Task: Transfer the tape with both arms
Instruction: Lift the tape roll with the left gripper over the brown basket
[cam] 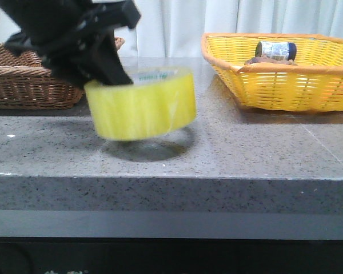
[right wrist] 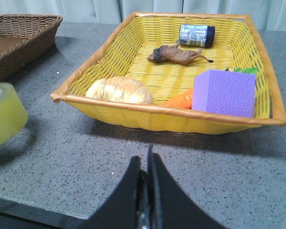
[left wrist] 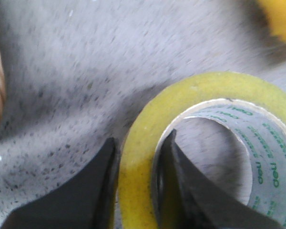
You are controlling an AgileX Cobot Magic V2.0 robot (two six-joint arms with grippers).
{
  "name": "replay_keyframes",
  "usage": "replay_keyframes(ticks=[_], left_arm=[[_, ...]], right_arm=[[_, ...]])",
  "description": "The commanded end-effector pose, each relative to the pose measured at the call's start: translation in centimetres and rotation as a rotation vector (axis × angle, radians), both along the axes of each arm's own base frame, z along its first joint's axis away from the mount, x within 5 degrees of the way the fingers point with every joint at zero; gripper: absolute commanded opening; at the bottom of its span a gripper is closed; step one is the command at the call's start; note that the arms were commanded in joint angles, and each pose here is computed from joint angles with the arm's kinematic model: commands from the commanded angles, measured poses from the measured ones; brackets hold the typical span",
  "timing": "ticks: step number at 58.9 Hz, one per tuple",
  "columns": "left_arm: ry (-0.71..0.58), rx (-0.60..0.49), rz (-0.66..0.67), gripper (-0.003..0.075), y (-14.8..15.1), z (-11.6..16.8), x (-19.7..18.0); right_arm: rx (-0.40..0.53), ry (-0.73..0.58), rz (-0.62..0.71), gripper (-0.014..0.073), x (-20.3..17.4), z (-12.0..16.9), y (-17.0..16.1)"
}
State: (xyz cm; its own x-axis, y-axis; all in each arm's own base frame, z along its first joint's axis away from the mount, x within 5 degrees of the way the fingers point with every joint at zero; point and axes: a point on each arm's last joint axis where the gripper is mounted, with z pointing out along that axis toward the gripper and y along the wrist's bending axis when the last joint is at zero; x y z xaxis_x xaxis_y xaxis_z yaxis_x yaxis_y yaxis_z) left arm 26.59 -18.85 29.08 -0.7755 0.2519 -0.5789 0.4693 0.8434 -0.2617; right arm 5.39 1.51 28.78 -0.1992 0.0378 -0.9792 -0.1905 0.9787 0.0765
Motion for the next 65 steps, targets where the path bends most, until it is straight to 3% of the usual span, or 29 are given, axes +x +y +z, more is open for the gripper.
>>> replay_keyframes(ticks=[1,12,27,48,65], left_arm=[[-0.117,-0.102,-0.009,0.0029,0.0,5.6,-0.8],[-0.128,-0.075,-0.054,0.0029,0.4,9.0,-1.5],[-0.243,-0.064,-0.004,0.0029,1.4,10.1,-0.1],[-0.429,-0.035,0.321,0.0029,10.1,11.2,5.1],[-0.379,0.012,0.462,0.0029,14.4,8.6,8.3]], right_arm=[[0.024,-0.095,-0.023,-0.0075,0.1,1.5,-0.2],[0.024,-0.095,-0.023,-0.0075,0.1,1.5,-0.2],[0.024,-0.095,-0.023,-0.0075,0.1,1.5,-0.2],[0.024,-0.095,-0.023,-0.0075,0.1,1.5,-0.2],[0.023,-0.093,-0.023,-0.0075,0.1,1.5,-0.2]])
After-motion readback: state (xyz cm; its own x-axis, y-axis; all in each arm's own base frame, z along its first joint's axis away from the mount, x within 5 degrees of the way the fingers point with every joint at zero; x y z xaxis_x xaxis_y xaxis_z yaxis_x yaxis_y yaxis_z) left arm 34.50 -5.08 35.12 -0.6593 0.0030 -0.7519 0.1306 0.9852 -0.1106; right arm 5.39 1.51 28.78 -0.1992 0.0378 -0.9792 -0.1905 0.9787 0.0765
